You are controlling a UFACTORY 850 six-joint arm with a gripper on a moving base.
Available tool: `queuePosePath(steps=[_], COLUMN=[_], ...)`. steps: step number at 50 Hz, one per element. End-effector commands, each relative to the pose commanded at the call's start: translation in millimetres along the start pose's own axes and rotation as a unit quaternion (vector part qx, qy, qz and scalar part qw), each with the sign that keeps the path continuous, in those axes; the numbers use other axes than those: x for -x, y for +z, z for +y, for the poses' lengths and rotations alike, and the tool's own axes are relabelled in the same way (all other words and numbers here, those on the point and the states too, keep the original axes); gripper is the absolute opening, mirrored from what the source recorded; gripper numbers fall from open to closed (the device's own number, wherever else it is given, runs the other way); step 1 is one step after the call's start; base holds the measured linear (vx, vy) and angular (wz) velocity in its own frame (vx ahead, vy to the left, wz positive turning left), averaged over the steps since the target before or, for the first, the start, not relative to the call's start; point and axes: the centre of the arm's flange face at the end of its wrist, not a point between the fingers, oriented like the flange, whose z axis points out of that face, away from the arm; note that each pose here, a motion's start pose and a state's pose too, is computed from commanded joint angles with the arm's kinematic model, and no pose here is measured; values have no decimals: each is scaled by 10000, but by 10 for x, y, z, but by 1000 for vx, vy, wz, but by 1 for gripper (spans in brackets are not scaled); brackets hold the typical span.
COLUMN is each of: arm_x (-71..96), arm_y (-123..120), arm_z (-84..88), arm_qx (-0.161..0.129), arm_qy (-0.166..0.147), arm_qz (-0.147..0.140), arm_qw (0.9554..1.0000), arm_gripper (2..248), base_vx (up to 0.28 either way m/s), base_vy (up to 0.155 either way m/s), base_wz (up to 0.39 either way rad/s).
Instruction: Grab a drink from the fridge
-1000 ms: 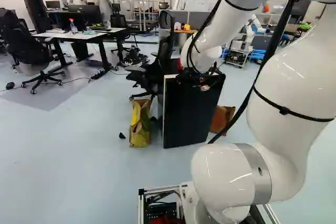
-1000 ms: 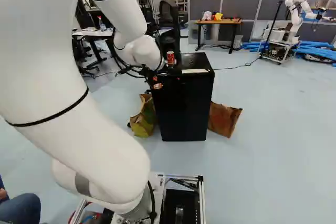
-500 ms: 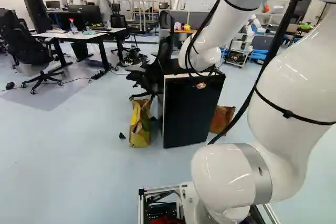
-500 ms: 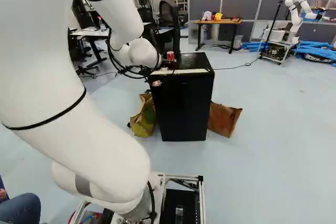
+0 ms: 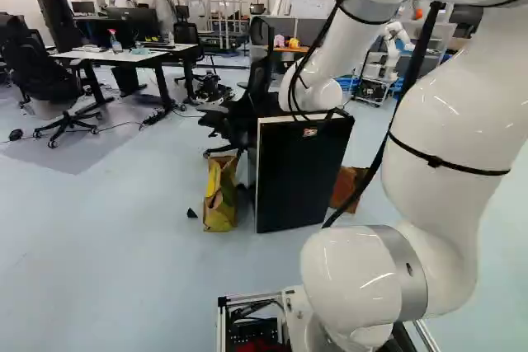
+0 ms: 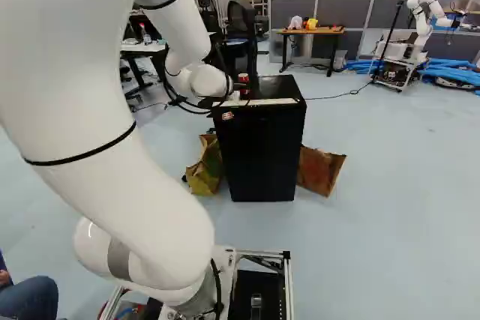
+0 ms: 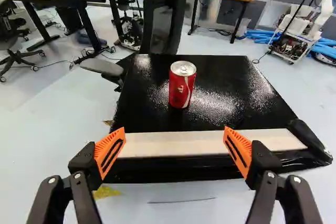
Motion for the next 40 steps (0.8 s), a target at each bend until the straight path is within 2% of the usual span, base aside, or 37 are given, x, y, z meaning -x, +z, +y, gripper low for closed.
queuePosePath(steps=[22,40], arm_x=[-61,-34], arm_y=[363,665], arm_z=[25,80], arm_qx=[44,154], arm_qy=[86,208], arm_qz=[713,961], arm_qw=[9974,9950], arm_gripper=[247,247], base_vx=[0,0], base_vy=[0,0], base_wz=[0,0])
